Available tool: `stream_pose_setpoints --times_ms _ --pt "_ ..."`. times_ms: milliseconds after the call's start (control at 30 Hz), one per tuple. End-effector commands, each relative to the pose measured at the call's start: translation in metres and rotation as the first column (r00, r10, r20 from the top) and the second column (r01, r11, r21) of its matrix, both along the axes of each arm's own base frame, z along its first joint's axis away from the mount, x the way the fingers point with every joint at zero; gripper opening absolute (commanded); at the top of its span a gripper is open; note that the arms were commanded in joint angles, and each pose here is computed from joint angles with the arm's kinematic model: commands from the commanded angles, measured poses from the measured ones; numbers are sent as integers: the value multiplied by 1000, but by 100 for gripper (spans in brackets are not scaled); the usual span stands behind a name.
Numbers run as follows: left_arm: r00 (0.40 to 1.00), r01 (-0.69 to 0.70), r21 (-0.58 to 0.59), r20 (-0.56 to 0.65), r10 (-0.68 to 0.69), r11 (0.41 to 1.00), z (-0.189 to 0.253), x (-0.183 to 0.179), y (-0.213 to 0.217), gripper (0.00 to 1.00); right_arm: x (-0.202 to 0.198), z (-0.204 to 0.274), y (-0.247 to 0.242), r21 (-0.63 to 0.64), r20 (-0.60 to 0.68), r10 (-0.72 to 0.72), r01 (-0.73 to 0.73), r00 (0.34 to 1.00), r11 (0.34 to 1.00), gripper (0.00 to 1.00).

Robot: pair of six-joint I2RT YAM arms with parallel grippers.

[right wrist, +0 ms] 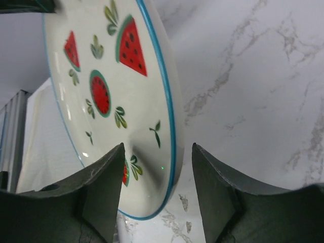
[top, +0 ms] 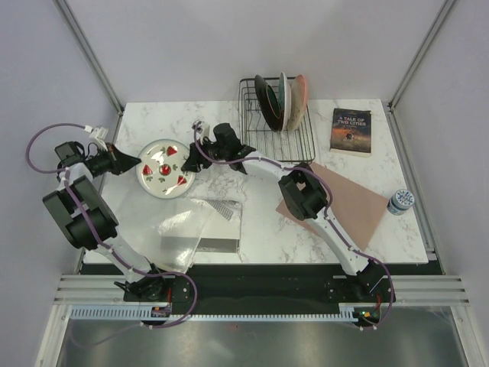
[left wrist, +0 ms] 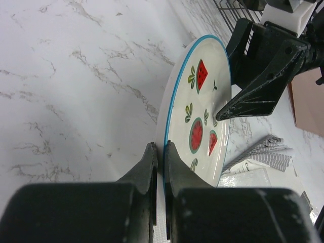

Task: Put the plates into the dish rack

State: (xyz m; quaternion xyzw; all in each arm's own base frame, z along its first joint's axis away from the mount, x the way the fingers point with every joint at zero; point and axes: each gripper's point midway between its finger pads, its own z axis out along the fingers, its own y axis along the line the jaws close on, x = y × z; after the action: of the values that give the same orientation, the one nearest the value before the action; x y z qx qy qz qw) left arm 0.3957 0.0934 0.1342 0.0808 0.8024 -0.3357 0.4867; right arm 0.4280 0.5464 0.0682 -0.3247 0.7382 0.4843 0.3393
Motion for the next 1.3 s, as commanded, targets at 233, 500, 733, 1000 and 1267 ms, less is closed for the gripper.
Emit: stream_pose_setpoints --times_ms 233,500,733,1000,1267 --pt "992 93 -59 91 -88 994 20 3 -4 2 -13 125 5 335 83 149 -169 985 927 31" --pt "997 27 51 70 -31 998 13 8 10 30 -22 160 -2 328 90 173 -193 981 925 0" --pt "990 -58 170 136 35 984 27 0 13 100 -18 229 -11 361 134 78 -122 988 925 0" --pt "958 -178 214 260 119 961 89 -19 3 100 26 311 -51 351 304 -270 156 914 923 0" --pt "895 -273 299 428 128 914 141 -46 -11 100 104 366 -151 384 484 -706 599 517 702 0"
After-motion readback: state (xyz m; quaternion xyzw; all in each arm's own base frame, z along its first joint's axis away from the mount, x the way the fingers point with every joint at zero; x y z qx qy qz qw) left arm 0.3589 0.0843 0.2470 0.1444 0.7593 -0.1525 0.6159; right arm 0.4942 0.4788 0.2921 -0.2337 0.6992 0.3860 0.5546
